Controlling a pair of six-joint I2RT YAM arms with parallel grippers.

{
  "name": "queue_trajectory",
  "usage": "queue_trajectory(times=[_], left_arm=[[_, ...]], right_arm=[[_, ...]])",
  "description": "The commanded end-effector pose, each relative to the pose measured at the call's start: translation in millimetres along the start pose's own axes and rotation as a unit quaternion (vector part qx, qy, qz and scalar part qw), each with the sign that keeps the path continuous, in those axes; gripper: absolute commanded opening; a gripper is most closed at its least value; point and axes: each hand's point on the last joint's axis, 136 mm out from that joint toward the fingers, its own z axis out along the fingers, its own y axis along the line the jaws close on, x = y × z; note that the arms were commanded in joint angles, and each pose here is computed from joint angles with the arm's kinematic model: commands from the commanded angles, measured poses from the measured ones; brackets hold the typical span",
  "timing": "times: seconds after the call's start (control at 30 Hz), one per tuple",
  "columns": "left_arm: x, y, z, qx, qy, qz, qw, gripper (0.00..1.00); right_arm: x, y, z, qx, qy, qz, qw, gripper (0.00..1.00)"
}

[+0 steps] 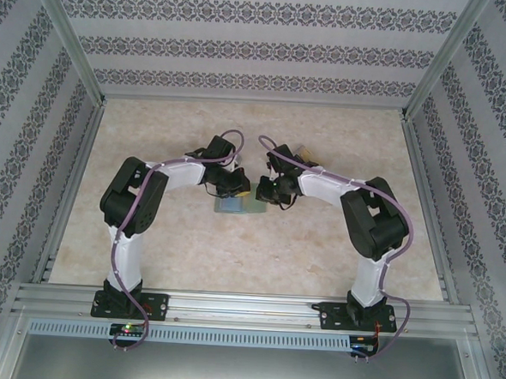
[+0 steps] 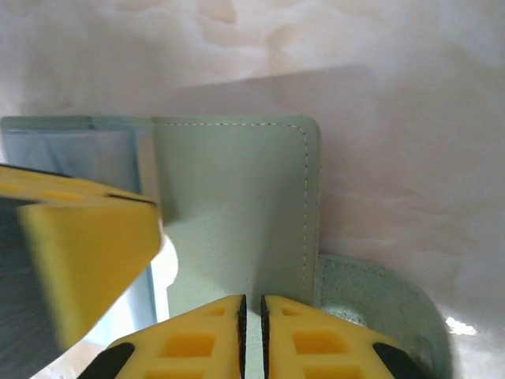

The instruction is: Take the credit cards out of the card holder

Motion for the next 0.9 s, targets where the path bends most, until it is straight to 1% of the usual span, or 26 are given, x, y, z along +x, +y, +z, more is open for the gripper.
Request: queue_trajectory(times=[0.0, 0.13, 0.17, 0.23, 0.33, 0.5, 0.87], left_arm=[[-11.9, -15.0, -32.2, 0.016, -0.044, 0.005, 0.999, 0.23], [-14.6, 1.5, -52.2, 0.004, -0.062, -0.013, 0.998, 0.36], [-13.8, 5.9, -55.9, -0.003, -0.063, -0.015, 0.998, 0.38], [-9.6, 19.9, -63.1, -0.039, -0.059, -0.016, 0.997, 0.40], [-0.5, 36.5, -71.1, -0.091, -0.049, -0.022, 0.994, 0.42], [10.0, 40.0, -68.0, -0.088, -0.029, -0.029, 0.995, 0.45], [9.6, 48.0, -57.8, -0.104, -0.005, -0.021, 0.994, 0.48]], right_arm=[[1.2, 5.2, 3.7, -0.004, 0.000, 0.010, 1.000, 0.18], [4.1, 3.8, 8.2, 0.000, 0.007, 0.010, 1.000, 0.19], [5.0, 3.4, 8.8, 0.001, 0.008, 0.009, 1.000, 0.19], [5.5, 1.6, 10.1, 0.006, 0.008, 0.006, 1.000, 0.19], [6.4, 2.3, 10.6, 0.012, 0.010, -0.005, 1.000, 0.20], [6.6, 1.4, 13.1, 0.018, 0.012, -0.011, 1.000, 0.20], [9.3, -2.8, 18.0, 0.028, 0.020, -0.016, 0.999, 0.20]])
